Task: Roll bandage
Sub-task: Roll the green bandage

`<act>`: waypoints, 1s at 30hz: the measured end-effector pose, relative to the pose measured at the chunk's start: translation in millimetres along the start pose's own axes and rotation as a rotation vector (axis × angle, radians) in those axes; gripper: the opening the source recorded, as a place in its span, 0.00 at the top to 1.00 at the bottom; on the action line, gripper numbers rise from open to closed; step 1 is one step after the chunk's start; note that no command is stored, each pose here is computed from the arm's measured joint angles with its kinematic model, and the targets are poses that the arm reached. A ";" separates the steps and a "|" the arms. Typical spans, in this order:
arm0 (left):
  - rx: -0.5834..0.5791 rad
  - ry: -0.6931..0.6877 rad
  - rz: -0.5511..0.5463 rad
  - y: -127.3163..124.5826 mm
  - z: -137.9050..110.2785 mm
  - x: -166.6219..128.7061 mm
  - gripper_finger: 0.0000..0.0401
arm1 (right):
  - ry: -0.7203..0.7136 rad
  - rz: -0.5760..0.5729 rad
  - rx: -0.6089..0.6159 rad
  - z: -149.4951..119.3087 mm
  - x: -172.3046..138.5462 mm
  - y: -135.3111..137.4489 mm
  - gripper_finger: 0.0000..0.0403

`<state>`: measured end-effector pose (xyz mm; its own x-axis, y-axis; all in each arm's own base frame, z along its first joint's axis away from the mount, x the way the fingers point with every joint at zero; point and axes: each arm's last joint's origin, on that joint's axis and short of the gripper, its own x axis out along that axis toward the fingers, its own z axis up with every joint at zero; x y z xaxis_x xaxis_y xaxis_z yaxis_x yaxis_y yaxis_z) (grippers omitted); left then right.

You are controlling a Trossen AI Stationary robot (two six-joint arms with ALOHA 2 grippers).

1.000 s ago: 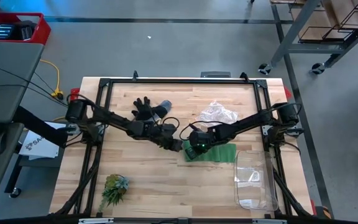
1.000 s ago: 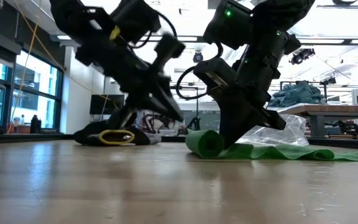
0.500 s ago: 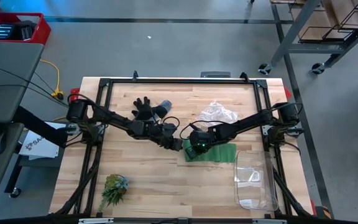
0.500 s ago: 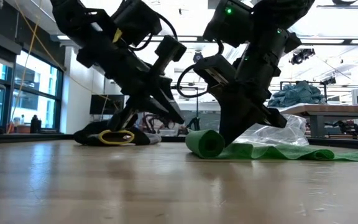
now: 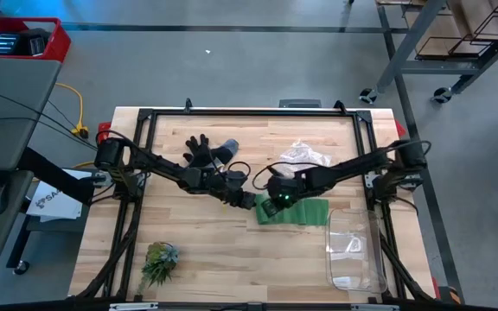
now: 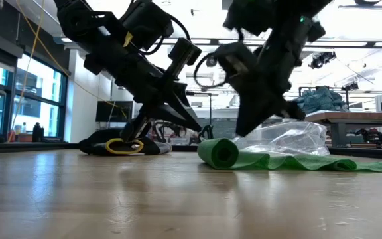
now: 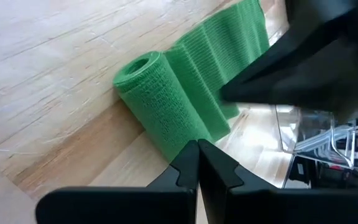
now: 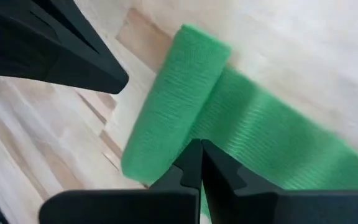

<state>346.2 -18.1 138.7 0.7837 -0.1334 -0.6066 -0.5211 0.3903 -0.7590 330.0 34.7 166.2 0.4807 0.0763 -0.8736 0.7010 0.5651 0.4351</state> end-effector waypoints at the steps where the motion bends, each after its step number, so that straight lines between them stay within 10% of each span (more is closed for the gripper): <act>1: -0.001 0.001 -0.001 0.1 0.4 0.0 1.00 | -0.001 -0.006 -0.001 0.9 -7.1 -1.1 1.00; 30: 0.359 0.109 0.095 -31.7 18.8 32.5 1.00 | 0.162 -0.193 0.001 -40.6 -38.4 -37.4 1.00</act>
<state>394.5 -17.7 147.5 0.6872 -0.1699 -0.7063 -0.4230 0.6969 -0.5792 264.0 44.0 174.6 0.2473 0.0984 -0.9639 0.7719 0.5813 0.2574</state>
